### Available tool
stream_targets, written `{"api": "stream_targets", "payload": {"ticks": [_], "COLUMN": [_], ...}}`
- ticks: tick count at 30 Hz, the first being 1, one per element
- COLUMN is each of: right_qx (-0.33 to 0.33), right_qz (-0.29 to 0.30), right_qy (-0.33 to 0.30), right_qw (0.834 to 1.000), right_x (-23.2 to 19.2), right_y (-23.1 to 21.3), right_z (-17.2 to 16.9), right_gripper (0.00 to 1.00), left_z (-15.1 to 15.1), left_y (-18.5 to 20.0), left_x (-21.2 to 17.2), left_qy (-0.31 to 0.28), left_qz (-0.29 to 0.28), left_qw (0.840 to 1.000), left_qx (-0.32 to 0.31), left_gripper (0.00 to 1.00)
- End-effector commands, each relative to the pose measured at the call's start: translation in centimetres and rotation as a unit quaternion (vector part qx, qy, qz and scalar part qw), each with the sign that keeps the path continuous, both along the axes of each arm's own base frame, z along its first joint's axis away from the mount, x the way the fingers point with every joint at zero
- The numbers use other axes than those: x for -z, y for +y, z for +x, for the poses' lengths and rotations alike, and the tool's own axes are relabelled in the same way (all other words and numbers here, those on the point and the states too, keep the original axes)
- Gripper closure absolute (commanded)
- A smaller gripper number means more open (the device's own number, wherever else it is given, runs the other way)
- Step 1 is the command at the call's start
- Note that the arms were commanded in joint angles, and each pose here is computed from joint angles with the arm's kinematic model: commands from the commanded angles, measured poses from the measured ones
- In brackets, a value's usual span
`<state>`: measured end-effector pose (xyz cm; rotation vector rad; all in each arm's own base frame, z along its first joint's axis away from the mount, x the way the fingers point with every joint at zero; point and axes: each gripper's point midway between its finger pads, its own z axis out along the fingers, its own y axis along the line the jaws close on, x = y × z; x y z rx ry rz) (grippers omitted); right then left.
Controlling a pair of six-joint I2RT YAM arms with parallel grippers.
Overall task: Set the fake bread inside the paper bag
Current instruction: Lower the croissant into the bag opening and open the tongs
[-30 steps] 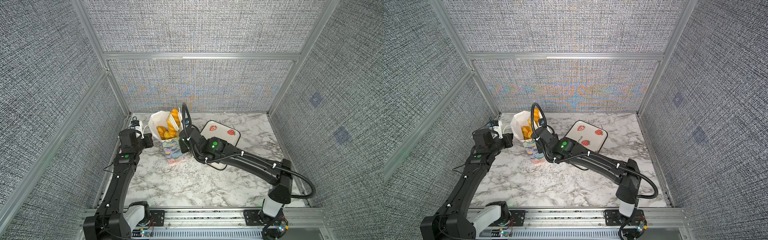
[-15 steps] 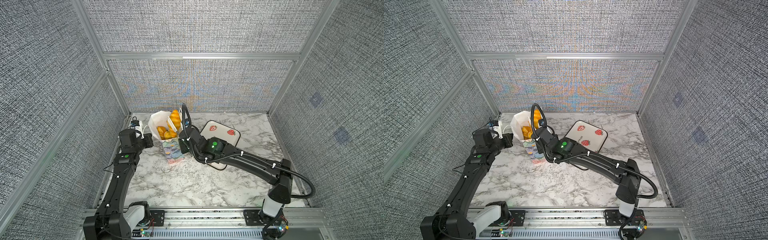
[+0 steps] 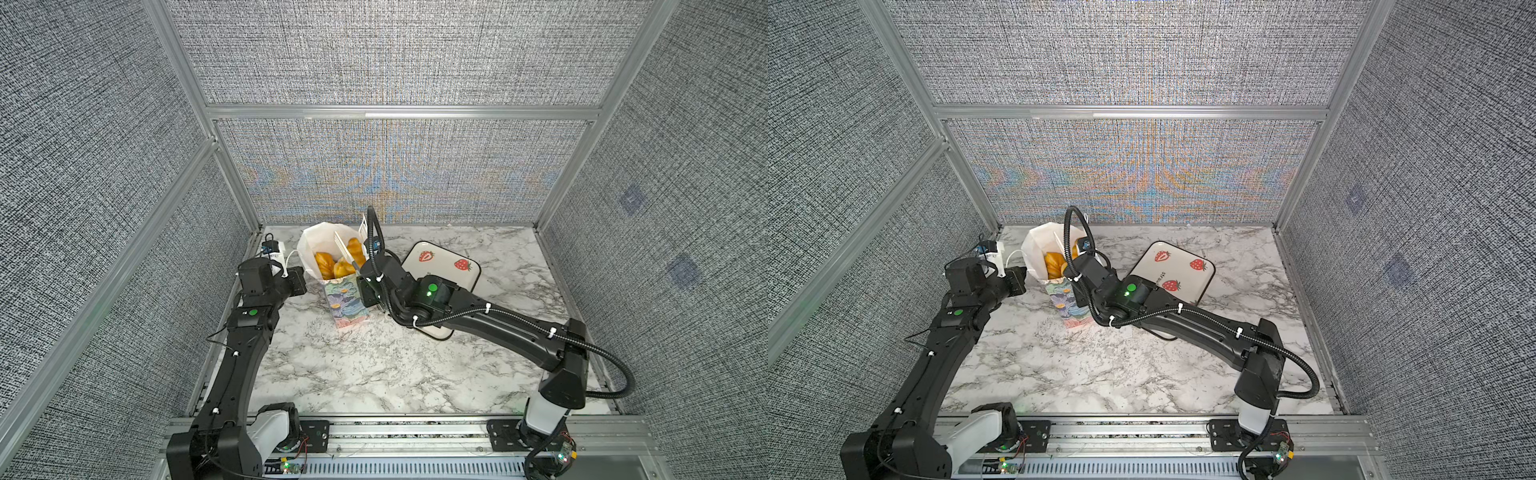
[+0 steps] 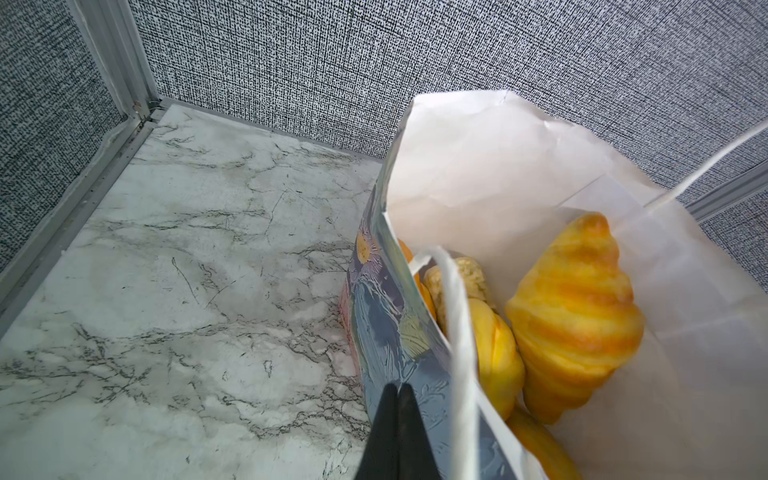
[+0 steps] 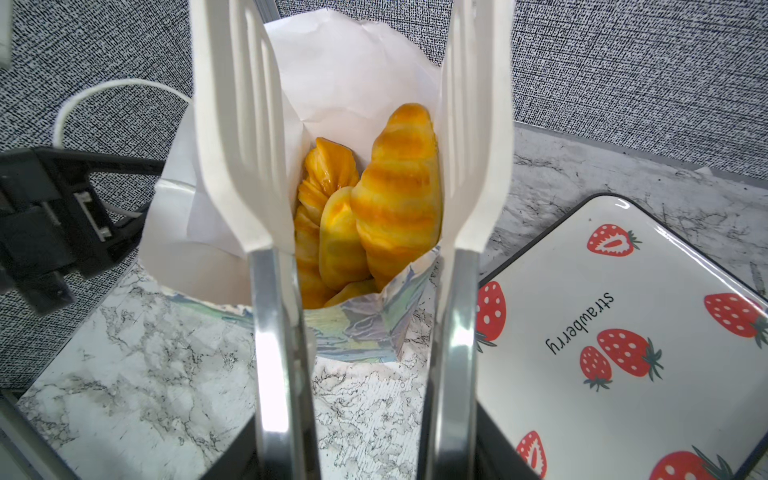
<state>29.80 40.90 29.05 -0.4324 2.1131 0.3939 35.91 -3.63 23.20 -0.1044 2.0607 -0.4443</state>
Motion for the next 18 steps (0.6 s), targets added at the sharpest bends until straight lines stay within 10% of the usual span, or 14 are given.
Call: {"api": "stream_targets", "payload": {"ticks": [1, 18], "right_qx": [-0.005, 0.014], "right_qz": [0.022, 0.02], "right_qy": [-0.023, -0.087], "right_qw": [0.999, 0.996], "right_x": [-1.8, -6.2], "right_y": [0.4, -2.5], "right_z": [0.2, 0.4], "right_gripper": [0.48, 0.5], "left_z": [0.1, 0.0], "left_y": [-0.1, -1.3], "left_x": [-0.2, -1.0], "left_qy": [-0.007, -0.024], "left_qz": [-0.002, -0.015], "left_qw": [1.0, 0.999], "left_qx": [0.004, 0.039], "left_gripper": [1.0, 0.91]}}
